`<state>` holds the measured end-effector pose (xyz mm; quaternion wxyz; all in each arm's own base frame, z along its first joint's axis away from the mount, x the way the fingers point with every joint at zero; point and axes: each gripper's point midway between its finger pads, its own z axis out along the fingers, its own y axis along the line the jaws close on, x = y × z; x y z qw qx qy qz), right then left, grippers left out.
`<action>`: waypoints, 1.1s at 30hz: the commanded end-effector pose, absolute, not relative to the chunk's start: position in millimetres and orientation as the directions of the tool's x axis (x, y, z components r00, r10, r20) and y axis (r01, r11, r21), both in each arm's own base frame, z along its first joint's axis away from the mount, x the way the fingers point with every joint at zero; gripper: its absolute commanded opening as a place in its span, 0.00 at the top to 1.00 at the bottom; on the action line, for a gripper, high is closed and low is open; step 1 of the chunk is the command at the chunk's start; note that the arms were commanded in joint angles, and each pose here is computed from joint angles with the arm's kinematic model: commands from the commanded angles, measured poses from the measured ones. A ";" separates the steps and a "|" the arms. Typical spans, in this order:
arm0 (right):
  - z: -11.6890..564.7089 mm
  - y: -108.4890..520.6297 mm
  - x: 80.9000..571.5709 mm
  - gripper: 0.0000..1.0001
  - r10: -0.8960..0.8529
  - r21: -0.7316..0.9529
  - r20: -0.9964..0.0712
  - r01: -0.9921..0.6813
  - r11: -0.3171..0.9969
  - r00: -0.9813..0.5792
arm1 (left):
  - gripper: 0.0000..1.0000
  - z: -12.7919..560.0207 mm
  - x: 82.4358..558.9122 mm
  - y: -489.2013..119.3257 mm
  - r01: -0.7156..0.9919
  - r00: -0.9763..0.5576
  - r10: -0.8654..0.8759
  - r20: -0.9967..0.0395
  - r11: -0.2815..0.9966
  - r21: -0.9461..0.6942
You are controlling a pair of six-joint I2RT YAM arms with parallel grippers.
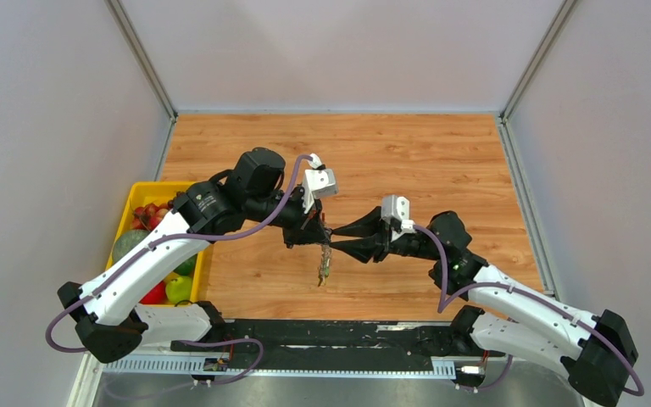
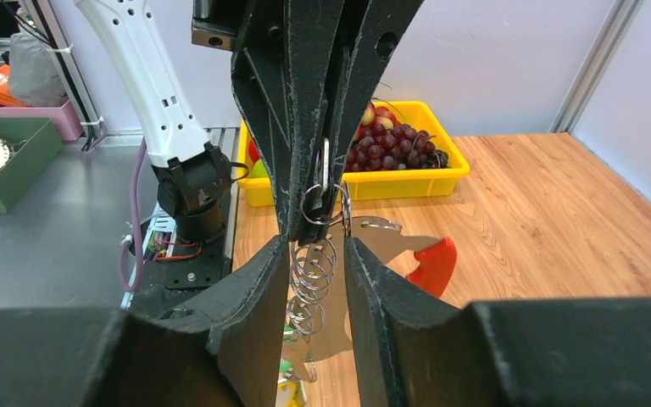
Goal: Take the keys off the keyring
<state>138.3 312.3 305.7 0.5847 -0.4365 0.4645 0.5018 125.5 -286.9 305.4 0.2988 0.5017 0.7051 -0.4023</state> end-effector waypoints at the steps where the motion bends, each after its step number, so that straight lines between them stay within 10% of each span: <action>1: 332.6 306.5 140.0 0.64 0.245 -0.092 -0.961 -0.984 0.155 0.128 | 1.00 322.6 121.8 -291.8 0.964 -0.266 0.426 -0.865 0.129 -0.233; 33: 331.6 300.2 155.4 0.63 0.235 -0.076 -0.962 -0.964 0.254 0.138 | 1.00 323.8 121.9 -292.9 0.961 -0.276 0.432 -0.858 0.129 -0.244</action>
